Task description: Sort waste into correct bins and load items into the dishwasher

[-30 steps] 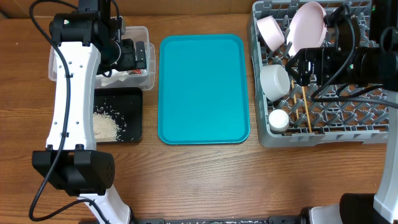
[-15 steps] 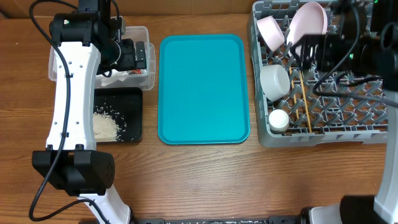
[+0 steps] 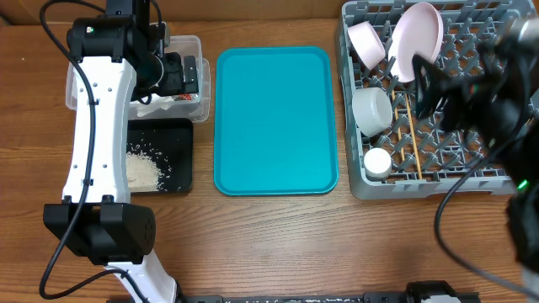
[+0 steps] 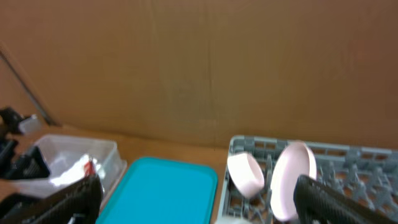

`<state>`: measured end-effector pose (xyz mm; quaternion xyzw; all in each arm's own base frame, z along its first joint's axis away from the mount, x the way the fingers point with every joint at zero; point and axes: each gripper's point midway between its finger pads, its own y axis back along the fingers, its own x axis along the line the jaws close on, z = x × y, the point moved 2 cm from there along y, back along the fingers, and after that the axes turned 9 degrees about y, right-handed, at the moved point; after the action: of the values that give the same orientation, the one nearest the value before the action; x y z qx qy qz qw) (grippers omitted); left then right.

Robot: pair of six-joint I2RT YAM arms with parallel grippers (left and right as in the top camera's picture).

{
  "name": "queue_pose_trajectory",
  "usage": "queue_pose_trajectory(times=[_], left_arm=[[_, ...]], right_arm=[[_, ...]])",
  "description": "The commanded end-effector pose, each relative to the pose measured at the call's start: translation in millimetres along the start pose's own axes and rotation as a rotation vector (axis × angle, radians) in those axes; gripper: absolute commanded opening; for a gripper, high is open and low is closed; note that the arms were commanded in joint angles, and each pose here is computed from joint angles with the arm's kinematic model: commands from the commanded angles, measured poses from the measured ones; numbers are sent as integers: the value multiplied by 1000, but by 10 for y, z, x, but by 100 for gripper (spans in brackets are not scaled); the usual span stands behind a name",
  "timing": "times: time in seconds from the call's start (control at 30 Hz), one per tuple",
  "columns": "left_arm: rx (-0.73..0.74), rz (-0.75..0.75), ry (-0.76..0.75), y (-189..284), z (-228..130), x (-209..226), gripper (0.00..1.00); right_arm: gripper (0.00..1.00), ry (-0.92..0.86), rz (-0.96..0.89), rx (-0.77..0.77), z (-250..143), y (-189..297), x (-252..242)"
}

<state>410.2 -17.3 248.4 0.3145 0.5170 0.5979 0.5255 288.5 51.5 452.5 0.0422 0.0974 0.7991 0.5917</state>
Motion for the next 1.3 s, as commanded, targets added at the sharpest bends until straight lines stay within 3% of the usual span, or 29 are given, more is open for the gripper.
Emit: queue_pose_trajectory(times=[0.0,0.3,0.63,1.27], left_arm=[[-18,1,-23,47,20,-10,100],[-18,0,-23,47,21,-11,100],[-18,0,-23,47,20,-11,100],[-18,0,-23,47,20,-11,100]], right_arm=[[100,-14,-34,42,-514,-4,-4],[100,8,-63,-67,-1654,97,100],[100,-21,-39,-206,-2477,11,207],[100,-26,-57,-196,-2861,78,231]])
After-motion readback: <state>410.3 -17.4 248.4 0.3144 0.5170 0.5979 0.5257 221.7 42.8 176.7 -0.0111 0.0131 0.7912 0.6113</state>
